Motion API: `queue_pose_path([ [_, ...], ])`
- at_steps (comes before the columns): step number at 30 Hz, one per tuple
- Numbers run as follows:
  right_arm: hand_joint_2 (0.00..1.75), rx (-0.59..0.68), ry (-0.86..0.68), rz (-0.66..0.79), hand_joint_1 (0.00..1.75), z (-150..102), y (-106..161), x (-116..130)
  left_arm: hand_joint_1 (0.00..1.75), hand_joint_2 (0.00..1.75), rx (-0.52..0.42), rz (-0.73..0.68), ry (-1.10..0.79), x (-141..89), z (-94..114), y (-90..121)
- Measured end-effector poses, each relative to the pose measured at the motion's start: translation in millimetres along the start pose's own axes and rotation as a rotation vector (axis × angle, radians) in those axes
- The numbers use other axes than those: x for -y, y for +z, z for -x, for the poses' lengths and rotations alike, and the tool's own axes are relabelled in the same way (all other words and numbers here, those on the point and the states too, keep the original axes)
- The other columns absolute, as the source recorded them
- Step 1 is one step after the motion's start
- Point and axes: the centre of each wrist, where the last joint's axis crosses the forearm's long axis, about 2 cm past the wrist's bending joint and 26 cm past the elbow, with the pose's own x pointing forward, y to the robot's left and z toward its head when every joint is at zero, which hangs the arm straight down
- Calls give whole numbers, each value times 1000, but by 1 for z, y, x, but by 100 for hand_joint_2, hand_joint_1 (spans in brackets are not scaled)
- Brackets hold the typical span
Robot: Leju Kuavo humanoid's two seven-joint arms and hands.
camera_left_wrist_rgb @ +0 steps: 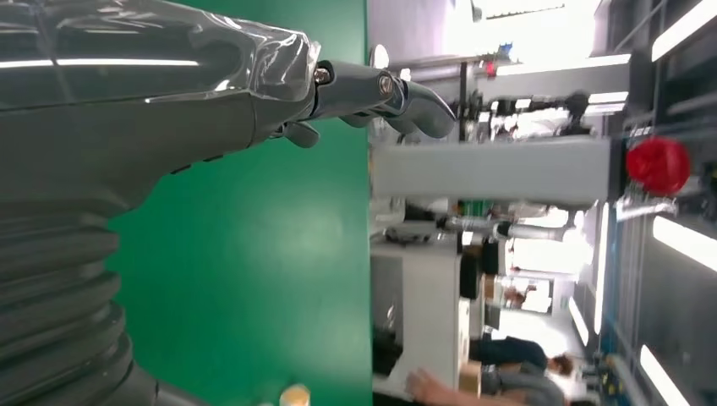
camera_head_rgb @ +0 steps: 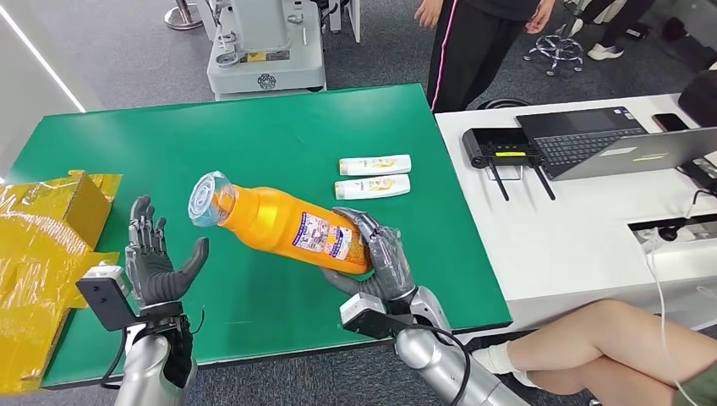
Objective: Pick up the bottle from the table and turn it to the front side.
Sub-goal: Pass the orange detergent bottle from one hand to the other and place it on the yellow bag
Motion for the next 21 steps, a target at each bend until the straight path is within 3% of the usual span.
queue_pose_path([
  [10, 175, 60, -93, 22, 175, 11, -30, 19, 0, 175, -22, 175, 32, 20, 3, -6],
  [21, 175, -44, -150, -73, 175, 39, -34, 30, 0, 175, -24, 246, 25, 34, 4, -10],
])
